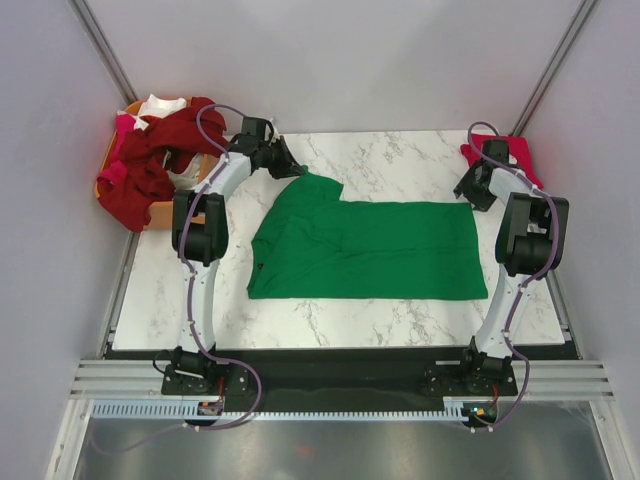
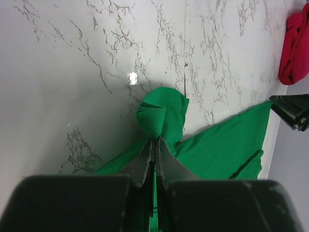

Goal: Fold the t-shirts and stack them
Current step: Fold the tshirt

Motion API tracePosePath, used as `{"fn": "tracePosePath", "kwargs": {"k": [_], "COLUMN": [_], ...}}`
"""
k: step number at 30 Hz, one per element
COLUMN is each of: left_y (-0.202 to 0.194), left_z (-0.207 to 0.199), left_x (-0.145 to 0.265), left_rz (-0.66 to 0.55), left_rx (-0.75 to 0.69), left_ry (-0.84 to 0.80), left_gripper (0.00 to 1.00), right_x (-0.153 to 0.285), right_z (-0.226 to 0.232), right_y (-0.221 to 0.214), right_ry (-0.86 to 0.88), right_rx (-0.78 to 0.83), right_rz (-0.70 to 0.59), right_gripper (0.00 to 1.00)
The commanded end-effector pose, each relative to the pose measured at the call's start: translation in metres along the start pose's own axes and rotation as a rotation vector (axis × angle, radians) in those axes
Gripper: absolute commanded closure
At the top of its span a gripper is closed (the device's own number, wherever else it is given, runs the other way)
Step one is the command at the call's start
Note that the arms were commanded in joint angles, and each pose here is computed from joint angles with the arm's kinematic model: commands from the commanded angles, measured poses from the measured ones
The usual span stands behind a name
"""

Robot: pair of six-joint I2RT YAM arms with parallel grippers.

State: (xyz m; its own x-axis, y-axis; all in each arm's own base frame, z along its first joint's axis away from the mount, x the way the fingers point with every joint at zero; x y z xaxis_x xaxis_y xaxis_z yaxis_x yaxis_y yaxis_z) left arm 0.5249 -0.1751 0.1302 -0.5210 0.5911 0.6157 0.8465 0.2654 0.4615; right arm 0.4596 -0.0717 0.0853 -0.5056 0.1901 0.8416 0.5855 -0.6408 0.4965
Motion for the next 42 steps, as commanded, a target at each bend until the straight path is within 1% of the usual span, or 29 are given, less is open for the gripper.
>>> {"fn": "tracePosePath", "kwargs": {"k": [1,3,4,6,7,12,13,15,16,19,20,25,30,32,33,35,36,38,39,41,42], "left_y": [0.016,0.016,0.015,0.014,0.014,0.013,0.013,0.014,0.014,0.017,0.017,0.019,0.007,0.005,-0.004,-0.007,-0.017,-0.023,-0.034,-0.041,-0.053], "left_z": [-0.023,-0.022,-0.022,-0.022,-0.022,-0.022,-0.023,-0.025,-0.026,-0.032,-0.033,-0.045,-0.046,-0.054,-0.050,-0.058,-0.052,-0.059,-0.054,-0.058,-0.052], "left_x": [0.020,0.019,0.019,0.019,0.019,0.021,0.022,0.023,0.024,0.031,0.033,0.053,0.070,0.085,0.085,0.101,0.101,0.116,0.117,0.131,0.131], "left_rz": [-0.059,-0.058,-0.056,-0.054,-0.054,-0.053,-0.056,-0.057,-0.058,-0.069,-0.073,-0.091,-0.080,-0.092,-0.074,-0.090,-0.067,-0.081,-0.058,-0.070,-0.045], "left_rx": [-0.082,-0.083,-0.081,-0.080,-0.079,-0.080,-0.083,-0.080,-0.082,-0.100,-0.115,-0.163,-0.176,-0.198,-0.194,-0.221,-0.215,-0.248,-0.240,-0.257,-0.251], "left_ry": [-0.041,-0.040,-0.039,-0.038,-0.036,-0.034,-0.035,-0.038,-0.041,-0.049,-0.050,-0.059,-0.042,-0.049,-0.037,-0.040,-0.027,-0.030,-0.017,-0.015,-0.002], "left_gripper": [0.98,0.98,0.98,0.98,0.98,0.98,0.98,0.98,0.98,0.98,0.98,0.98,0.98,0.98,0.98,0.98,0.98,0.98,0.98,0.98,0.98], "right_x": [0.003,0.000,-0.002,-0.004,-0.006,-0.006,-0.004,-0.003,-0.002,0.010,0.022,0.062,0.078,0.085,0.088,0.096,0.099,0.107,0.109,0.116,0.117], "right_z": [0.002,0.000,0.000,-0.001,-0.001,-0.004,-0.004,-0.005,-0.004,0.005,0.011,0.025,0.022,0.017,0.017,0.013,0.012,0.007,0.006,0.000,-0.002], "right_y": [0.011,0.008,0.007,0.005,0.003,-0.001,0.000,-0.001,0.001,0.008,0.013,0.027,0.014,0.007,0.004,-0.002,-0.004,-0.009,-0.011,-0.017,-0.019], "right_ry": [-0.012,-0.022,-0.023,-0.026,-0.029,-0.030,-0.031,-0.030,-0.027,0.023,0.068,0.134,0.154,0.149,0.170,0.177,0.181,0.183,0.183,0.174,0.170], "right_rx": [0.001,0.005,0.005,0.008,0.010,0.009,0.010,0.012,0.011,0.006,0.003,0.013,0.030,0.029,0.033,0.038,0.038,0.044,0.045,0.050,0.052], "right_rz": [-0.033,-0.026,-0.024,-0.017,-0.011,-0.001,-0.007,-0.008,-0.012,-0.012,-0.019,-0.058,-0.040,-0.035,-0.023,-0.021,-0.021,-0.025,-0.025,-0.029,-0.029], "right_gripper": [0.37,0.38,0.46,0.52,0.60,0.73,0.82,0.92,1.00,1.00,1.00,1.00,1.00,1.00,1.00,1.00,1.00,1.00,1.00,1.00,1.00]}}
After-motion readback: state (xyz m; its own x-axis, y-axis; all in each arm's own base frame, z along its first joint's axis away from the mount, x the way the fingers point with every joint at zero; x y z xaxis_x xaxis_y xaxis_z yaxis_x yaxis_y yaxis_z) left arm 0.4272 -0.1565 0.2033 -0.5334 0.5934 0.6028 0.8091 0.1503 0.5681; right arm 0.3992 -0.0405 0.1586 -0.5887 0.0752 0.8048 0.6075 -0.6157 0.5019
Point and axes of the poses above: each gripper's point midway between its finger pads, its own x axis back along the fingers, its own z axis along the line the jaws close on, y = z × x, the point moved 7 cm from there along x, back along the fingers, and after that the axes turned 4 degrees about -x, right-handed, at the moved point
